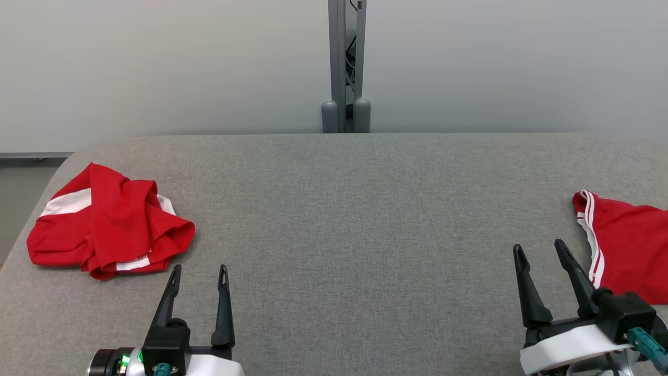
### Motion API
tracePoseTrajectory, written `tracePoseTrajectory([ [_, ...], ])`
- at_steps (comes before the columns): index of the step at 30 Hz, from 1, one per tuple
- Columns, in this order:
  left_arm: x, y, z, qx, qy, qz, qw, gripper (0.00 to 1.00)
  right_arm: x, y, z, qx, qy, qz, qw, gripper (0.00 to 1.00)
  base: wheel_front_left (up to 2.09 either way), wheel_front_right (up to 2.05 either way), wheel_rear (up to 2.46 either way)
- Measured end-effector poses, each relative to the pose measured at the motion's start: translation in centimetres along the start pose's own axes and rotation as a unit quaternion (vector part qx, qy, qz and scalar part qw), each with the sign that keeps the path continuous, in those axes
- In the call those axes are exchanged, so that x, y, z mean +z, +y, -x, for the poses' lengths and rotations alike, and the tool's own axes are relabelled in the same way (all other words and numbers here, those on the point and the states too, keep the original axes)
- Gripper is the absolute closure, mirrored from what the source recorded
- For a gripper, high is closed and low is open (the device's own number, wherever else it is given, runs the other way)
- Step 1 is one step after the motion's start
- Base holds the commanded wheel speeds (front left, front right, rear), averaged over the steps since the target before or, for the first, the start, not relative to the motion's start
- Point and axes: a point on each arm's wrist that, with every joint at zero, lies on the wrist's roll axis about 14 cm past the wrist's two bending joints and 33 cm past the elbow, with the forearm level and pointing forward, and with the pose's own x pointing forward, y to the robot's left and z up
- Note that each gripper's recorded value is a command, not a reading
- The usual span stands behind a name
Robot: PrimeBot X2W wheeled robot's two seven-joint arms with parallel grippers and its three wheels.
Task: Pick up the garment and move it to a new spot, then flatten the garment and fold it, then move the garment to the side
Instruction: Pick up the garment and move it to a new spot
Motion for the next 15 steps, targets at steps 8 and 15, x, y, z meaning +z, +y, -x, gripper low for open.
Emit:
tracePoseTrajectory([
  [8, 0.03, -0.10, 0.13, -0.002, 0.000, -0.001, 1.000, 0.00, -0.14, 0.08, -0.09, 0.001, 0.002, -0.001, 1.000, 0.00, 0.00, 0.00, 0.00],
  [15, -0.18, 0.17, 0.49, -0.001, 0.003, -0.001, 1.000, 0.00, -0.10, 0.37, -0.45, 0.005, 0.000, -0.007, 1.000, 0.00, 0.00, 0.00, 0.00],
])
